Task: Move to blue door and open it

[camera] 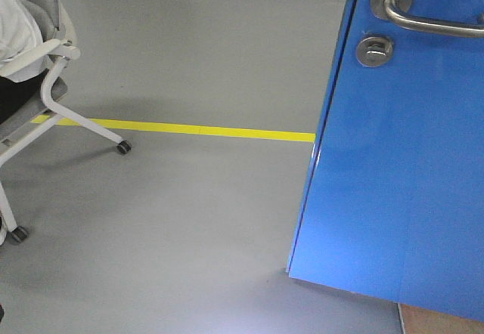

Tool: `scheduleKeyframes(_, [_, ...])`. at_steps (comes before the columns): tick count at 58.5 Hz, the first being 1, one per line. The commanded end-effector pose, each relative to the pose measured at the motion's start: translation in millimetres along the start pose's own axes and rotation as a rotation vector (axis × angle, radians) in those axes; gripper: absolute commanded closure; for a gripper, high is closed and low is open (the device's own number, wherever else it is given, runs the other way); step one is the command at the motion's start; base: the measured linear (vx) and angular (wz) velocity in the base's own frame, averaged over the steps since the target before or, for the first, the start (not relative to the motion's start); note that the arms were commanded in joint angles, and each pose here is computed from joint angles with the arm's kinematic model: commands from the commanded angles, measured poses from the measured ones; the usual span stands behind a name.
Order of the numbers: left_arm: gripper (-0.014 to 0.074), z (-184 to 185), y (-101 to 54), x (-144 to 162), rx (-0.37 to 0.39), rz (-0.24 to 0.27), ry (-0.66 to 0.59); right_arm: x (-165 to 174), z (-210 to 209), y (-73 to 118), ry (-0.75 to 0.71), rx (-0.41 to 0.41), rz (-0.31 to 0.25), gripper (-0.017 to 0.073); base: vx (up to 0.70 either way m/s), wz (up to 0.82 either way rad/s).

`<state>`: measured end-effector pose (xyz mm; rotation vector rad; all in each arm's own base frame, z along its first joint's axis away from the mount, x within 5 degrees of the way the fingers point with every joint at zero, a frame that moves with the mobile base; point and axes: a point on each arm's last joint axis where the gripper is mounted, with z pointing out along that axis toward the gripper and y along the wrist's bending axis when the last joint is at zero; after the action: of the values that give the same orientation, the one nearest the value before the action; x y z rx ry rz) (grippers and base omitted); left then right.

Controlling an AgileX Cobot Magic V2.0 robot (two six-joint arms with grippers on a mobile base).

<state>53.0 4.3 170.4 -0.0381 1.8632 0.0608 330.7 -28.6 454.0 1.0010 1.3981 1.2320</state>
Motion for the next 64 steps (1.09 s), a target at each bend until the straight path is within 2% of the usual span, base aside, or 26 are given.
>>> scheduleKeyframes(1, [0.0523, -5.4, -0.1, -17.9, 0.005, -0.004, -0.129, -8.6, -4.0, 15.8, -0.093, -0.059, 0.001, 0.0564, 0.02, -0.07])
scheduleKeyframes(58, [0.0523, -5.4, -0.1, -17.9, 0.005, -0.004, -0.129, -9.1, -3.0, 14.7, -0.096, -0.056, 0.000, 0.0564, 0.00, 0.00])
scheduleKeyframes(61, [0.0523, -5.4, -0.1, -17.9, 0.005, -0.004, -0.129, -10.0, -5.1, 16.5, -0.113, -0.058, -0.018, 0.0564, 0.00, 0.00])
scheduleKeyframes(64, [0.0523, -5.4, -0.1, -17.9, 0.005, -0.004, -0.129, -10.0, -11.5, 20.9, -0.134, -0.054, -0.088, 0.0564, 0.00, 0.00])
